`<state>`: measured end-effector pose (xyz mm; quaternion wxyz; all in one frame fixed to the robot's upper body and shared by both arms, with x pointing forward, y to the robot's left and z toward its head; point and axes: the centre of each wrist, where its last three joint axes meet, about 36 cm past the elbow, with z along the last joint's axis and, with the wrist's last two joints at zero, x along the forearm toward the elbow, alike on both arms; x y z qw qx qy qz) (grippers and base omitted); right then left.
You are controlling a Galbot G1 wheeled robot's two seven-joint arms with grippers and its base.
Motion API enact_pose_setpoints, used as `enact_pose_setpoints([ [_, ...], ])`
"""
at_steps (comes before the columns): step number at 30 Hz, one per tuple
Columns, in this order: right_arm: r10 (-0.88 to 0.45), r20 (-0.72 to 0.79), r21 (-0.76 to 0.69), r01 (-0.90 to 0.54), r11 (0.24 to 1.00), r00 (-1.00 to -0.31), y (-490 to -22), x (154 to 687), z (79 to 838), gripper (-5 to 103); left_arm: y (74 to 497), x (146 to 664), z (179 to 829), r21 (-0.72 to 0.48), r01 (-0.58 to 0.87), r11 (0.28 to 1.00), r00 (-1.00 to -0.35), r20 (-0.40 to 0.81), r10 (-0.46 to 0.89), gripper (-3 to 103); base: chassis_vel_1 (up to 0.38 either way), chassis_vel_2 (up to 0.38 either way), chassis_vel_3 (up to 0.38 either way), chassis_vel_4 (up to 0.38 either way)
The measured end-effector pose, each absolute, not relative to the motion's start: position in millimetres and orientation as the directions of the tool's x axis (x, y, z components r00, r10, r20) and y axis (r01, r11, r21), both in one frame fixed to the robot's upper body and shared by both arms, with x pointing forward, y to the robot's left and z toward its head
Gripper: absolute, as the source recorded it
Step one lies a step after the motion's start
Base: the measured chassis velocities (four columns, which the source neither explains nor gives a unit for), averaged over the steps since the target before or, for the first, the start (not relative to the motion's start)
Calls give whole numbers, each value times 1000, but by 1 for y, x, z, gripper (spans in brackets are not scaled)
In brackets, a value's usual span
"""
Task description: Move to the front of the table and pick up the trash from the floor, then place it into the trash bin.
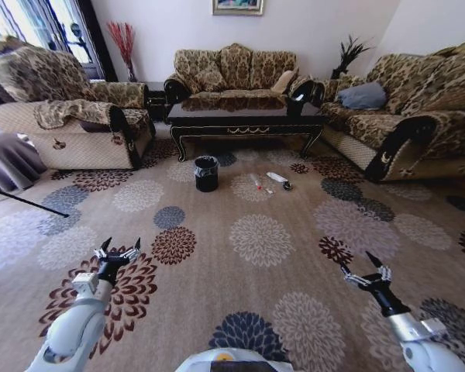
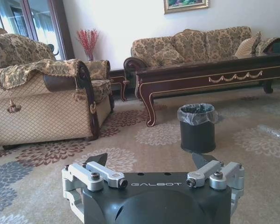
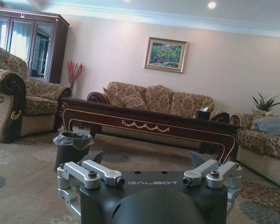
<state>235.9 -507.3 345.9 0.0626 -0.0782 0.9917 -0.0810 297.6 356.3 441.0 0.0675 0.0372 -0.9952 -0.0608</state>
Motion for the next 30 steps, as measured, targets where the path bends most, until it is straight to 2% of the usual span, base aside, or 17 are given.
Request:
enact_pose_setpoints([
  [30, -156, -118, -167, -135, 977, -981, -504, 233, 340, 100, 355, 296, 439, 123, -63, 990, -989, 123, -79, 100, 0, 0, 0, 0],
])
